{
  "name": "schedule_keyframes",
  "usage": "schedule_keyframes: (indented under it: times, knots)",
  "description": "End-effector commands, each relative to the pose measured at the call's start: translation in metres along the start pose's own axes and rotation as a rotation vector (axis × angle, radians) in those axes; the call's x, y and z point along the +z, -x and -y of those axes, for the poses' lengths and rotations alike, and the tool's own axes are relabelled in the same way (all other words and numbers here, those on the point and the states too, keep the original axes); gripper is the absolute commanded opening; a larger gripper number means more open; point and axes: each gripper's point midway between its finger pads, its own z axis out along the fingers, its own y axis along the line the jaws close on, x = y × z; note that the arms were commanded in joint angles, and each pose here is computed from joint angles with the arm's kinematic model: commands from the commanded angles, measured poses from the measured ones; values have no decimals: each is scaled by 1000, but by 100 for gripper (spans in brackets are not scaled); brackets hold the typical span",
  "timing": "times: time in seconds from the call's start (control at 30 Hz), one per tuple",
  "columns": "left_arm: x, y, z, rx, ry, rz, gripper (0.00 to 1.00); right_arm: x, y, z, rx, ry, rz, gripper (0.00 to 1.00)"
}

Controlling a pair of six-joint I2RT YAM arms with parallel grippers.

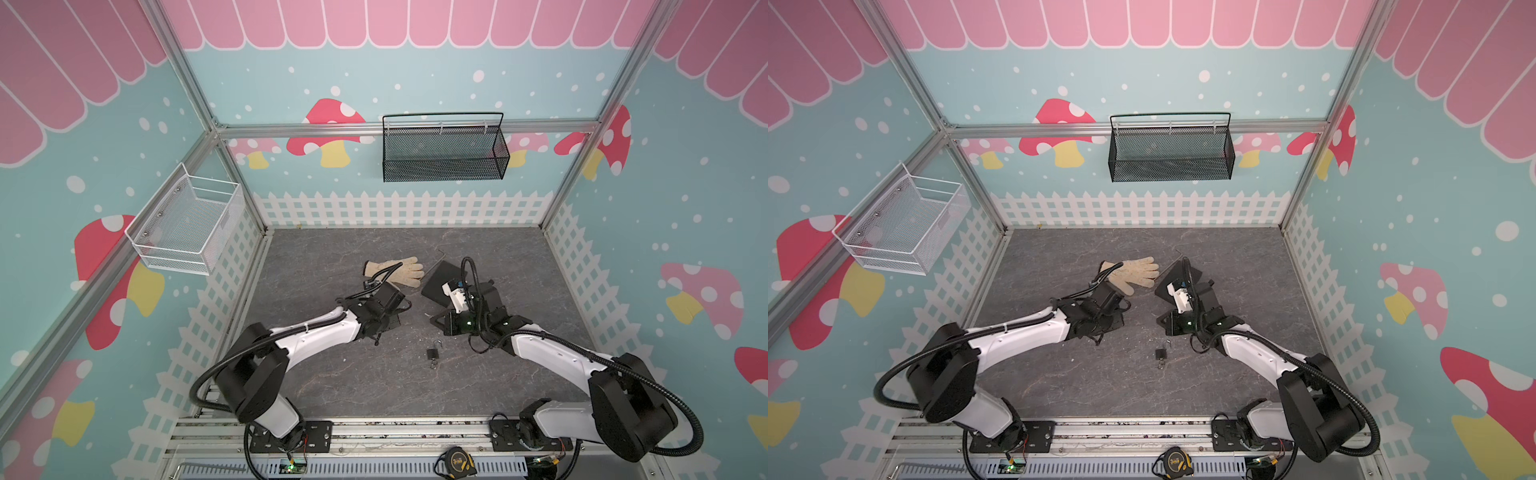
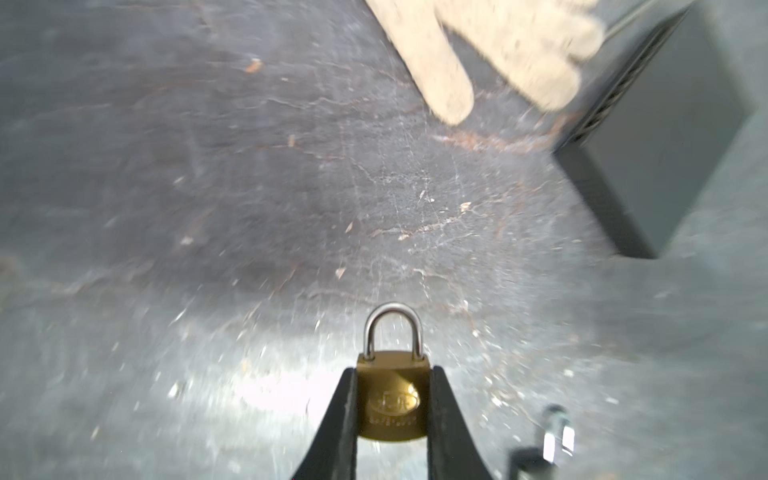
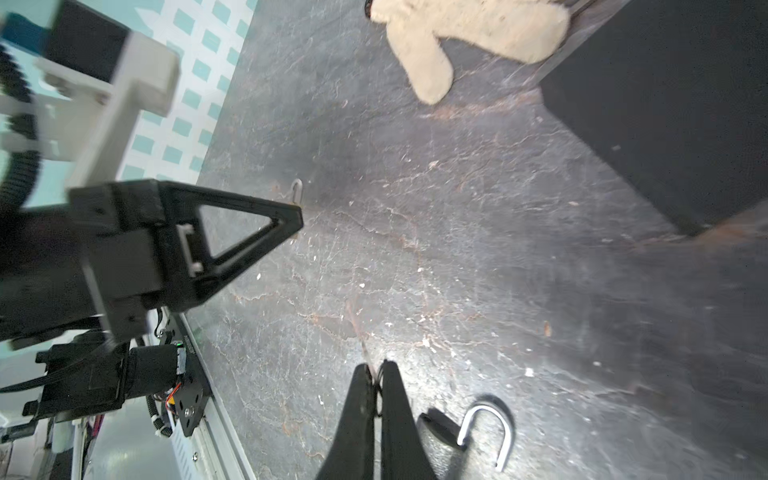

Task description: Unlock with the key

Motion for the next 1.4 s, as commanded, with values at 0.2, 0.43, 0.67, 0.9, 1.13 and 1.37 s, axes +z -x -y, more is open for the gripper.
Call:
schedule_keyframes:
  times: [0.2, 0.43, 0.67, 0.9, 1.13, 1.37]
  knots:
    - [-60, 20, -9, -354, -176, 158, 0, 34, -1, -76, 90, 162, 113, 0]
    - [-77, 27, -9, -420, -228, 180, 0, 39, 2, -108, 127, 191, 206, 0]
    - [-81, 28, -2, -435, -249, 175, 0, 46, 3, -122, 177, 176, 238, 0]
    - [-83, 31, -1, -418, -253, 185, 0, 51, 3, -129, 254, 192, 223, 0]
    - [-84, 30, 0, -386, -251, 190, 0, 57, 3, -140, 318, 203, 197, 0]
    - [-86, 34, -3, -382, -242, 214, 0, 60, -4, -131, 379, 146, 178, 0]
